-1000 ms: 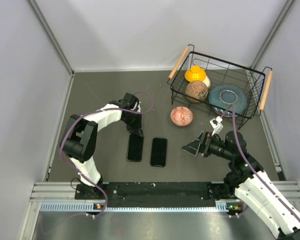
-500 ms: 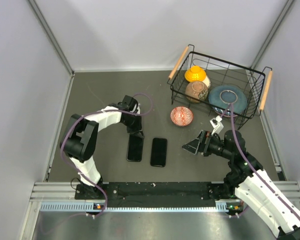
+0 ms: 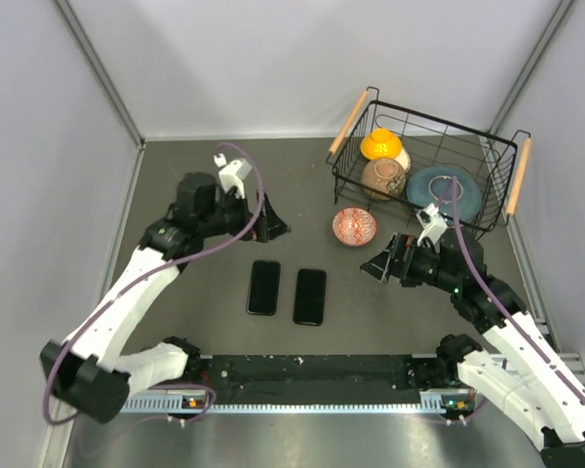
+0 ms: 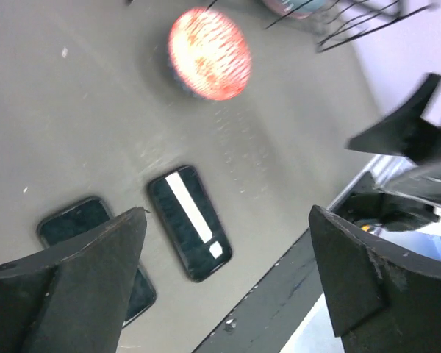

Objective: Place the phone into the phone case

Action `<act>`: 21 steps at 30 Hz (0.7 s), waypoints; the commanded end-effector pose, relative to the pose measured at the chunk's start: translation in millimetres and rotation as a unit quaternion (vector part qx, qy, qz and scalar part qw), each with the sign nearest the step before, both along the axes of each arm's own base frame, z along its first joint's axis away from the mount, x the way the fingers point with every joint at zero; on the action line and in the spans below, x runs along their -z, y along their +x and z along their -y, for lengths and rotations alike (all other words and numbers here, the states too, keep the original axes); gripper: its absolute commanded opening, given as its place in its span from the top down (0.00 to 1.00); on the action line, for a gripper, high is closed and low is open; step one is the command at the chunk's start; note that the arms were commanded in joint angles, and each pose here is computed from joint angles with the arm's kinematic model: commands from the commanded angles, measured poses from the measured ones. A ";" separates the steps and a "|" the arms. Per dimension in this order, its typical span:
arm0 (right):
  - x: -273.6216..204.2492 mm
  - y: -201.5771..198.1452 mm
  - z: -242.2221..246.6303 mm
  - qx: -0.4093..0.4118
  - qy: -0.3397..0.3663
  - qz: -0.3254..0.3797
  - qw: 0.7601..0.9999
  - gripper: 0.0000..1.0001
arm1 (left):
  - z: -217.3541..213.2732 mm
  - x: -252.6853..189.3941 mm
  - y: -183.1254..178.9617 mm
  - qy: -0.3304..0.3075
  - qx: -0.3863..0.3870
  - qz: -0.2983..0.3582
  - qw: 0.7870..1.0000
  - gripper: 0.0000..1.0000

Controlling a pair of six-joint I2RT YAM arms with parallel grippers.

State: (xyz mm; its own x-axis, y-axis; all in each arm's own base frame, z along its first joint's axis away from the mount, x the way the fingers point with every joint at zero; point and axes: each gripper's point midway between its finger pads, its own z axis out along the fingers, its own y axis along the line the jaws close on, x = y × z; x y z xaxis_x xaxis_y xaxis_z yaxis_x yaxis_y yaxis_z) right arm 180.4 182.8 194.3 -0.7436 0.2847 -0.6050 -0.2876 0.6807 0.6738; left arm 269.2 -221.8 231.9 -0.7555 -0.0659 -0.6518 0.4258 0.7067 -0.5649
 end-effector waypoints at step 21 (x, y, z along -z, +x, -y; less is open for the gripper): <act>-71.5 10.9 36.7 0.104 -0.017 0.070 0.992 0.01 | -30.3 -48.0 -67.7 -0.070 0.000 0.161 0.984 0.01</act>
State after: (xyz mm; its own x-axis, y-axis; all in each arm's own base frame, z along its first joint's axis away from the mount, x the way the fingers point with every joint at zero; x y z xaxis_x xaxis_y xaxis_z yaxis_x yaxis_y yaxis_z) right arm 189.2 148.4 249.4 -0.6146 0.3779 -0.6925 -0.2168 0.7631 0.6088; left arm 198.7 -191.2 269.3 -0.5519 -0.1531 -0.8197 0.5797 0.6362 -0.5091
